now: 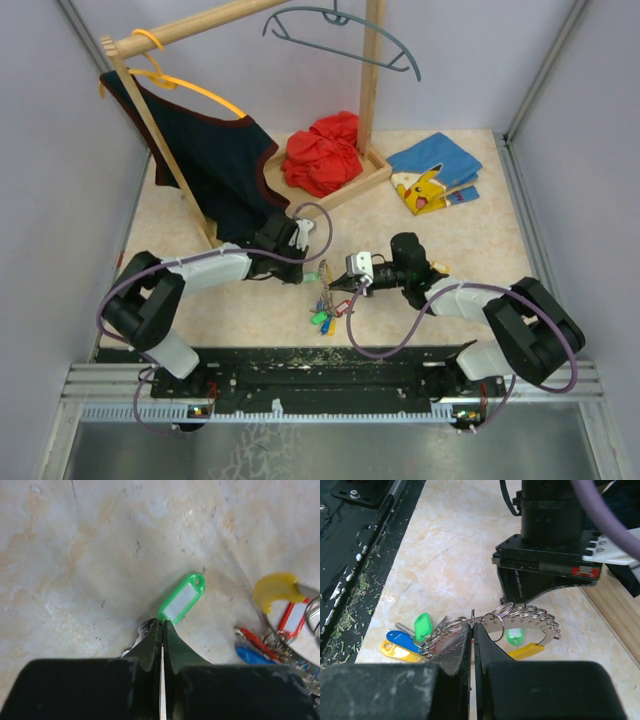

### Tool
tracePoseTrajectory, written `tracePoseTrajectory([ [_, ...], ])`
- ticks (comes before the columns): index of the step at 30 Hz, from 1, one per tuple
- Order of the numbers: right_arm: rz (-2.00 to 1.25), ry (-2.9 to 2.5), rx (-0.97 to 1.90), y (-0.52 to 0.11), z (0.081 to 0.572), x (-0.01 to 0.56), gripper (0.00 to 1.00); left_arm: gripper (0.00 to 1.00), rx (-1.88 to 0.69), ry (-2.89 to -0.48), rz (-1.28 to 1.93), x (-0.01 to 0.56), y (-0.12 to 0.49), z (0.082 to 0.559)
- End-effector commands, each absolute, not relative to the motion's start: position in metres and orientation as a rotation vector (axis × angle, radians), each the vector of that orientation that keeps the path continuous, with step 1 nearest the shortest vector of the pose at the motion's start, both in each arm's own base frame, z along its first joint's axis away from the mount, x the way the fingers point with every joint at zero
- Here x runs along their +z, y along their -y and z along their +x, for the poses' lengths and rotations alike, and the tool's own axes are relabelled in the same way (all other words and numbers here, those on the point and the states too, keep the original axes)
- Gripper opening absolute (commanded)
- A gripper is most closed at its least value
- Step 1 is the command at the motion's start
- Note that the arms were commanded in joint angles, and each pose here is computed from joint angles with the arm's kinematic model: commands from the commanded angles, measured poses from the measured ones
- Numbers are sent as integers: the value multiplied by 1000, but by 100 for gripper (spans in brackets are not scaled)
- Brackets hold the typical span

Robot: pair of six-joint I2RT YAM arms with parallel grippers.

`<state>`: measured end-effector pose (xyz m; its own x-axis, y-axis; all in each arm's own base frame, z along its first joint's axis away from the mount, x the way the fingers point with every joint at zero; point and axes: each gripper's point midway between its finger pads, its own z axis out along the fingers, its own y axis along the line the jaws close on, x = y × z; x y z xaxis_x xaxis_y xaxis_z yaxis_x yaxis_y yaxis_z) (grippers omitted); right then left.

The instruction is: Put the keys on the keyring

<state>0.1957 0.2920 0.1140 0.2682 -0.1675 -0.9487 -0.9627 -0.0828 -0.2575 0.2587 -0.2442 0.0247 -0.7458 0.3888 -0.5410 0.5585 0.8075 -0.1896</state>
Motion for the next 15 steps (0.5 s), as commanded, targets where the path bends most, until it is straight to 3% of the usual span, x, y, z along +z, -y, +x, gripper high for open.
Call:
tracePoseTrajectory([
  [1, -1483, -998, 944, -299, 204, 145, 0, 3, -509, -2456, 571, 40, 267, 286],
  [4, -1481, -1000, 944, -298, 204, 145, 0, 6, -464, -2486, 546, 31, 266, 293],
  [7, -1480, -1002, 943, -298, 204, 145, 0, 16, -465, -2493, 535, 30, 267, 293],
  [15, -1476, -1007, 945, -297, 205, 145, 0, 33, -553, -2337, 521, 61, 266, 289],
])
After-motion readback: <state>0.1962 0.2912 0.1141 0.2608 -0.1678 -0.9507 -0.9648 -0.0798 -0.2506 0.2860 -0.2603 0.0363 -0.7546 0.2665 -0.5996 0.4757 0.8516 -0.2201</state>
